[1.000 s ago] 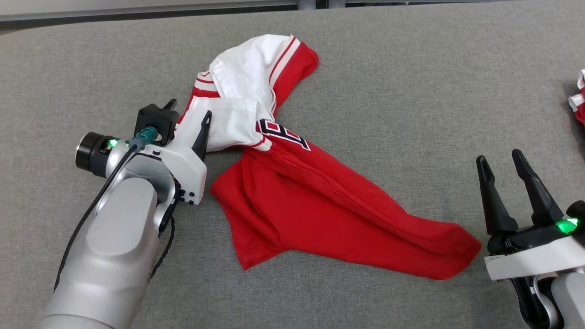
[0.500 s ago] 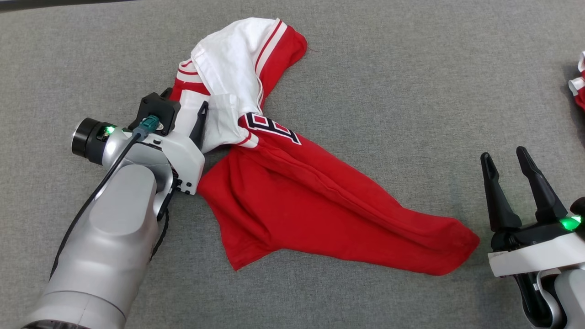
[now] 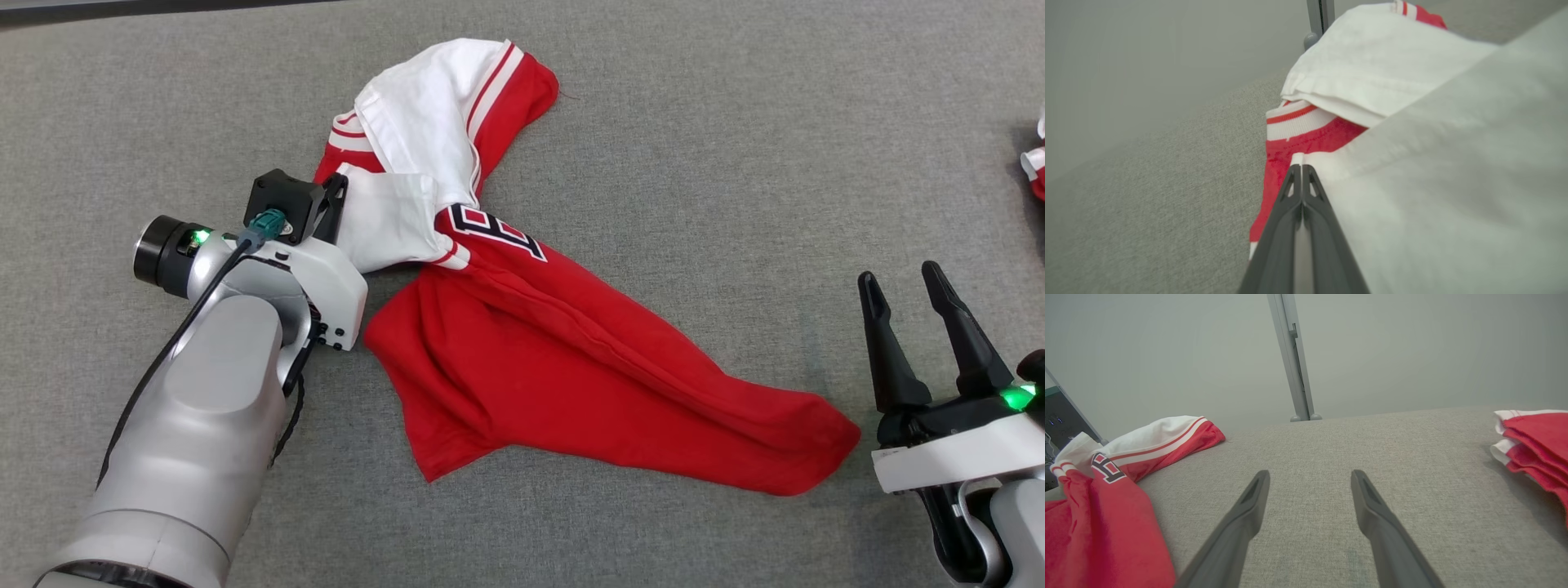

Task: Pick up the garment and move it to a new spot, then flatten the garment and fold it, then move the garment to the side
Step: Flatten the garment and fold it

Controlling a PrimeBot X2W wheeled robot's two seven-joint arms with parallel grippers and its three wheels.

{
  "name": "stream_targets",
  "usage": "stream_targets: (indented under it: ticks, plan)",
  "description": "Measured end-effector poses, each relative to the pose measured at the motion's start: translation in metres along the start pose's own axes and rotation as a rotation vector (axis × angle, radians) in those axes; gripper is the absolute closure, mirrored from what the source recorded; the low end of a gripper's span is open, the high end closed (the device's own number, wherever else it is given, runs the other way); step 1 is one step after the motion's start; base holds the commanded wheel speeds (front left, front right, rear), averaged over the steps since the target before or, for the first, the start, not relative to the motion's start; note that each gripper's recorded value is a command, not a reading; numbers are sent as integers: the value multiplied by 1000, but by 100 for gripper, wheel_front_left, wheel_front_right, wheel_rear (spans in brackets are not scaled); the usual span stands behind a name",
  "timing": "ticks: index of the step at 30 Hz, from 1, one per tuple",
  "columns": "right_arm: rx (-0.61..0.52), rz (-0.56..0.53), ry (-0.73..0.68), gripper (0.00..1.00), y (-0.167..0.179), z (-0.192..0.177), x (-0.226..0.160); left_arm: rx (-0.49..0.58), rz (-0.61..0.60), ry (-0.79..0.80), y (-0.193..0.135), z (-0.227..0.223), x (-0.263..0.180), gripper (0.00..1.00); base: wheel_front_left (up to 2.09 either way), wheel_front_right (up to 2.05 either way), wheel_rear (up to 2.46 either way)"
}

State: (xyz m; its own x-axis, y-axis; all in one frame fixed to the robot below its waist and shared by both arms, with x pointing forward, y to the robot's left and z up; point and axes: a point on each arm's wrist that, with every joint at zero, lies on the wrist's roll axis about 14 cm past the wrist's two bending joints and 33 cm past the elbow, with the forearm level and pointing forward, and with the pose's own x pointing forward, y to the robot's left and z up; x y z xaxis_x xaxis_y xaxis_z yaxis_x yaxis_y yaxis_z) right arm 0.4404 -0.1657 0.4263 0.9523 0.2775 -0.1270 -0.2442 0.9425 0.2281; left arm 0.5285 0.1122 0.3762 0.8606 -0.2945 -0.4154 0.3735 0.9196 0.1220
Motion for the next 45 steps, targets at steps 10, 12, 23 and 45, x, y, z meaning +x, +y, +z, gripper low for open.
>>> stream_targets:
  ticks: [10,12,23,45]
  plan:
    - [-5,21,-17,0,11,7,-3,-48,63,-147,14,43,-18,100,0,0,0]
    - [-7,33,-24,0,15,10,-3,-63,83,-202,20,57,-26,100,0,0,0]
    - [-4,89,-49,0,42,19,-6,-100,141,-376,26,72,-100,100,0,0,0]
    - [-10,168,-82,0,78,32,-19,-313,360,-426,43,32,-192,0,0,0,0]
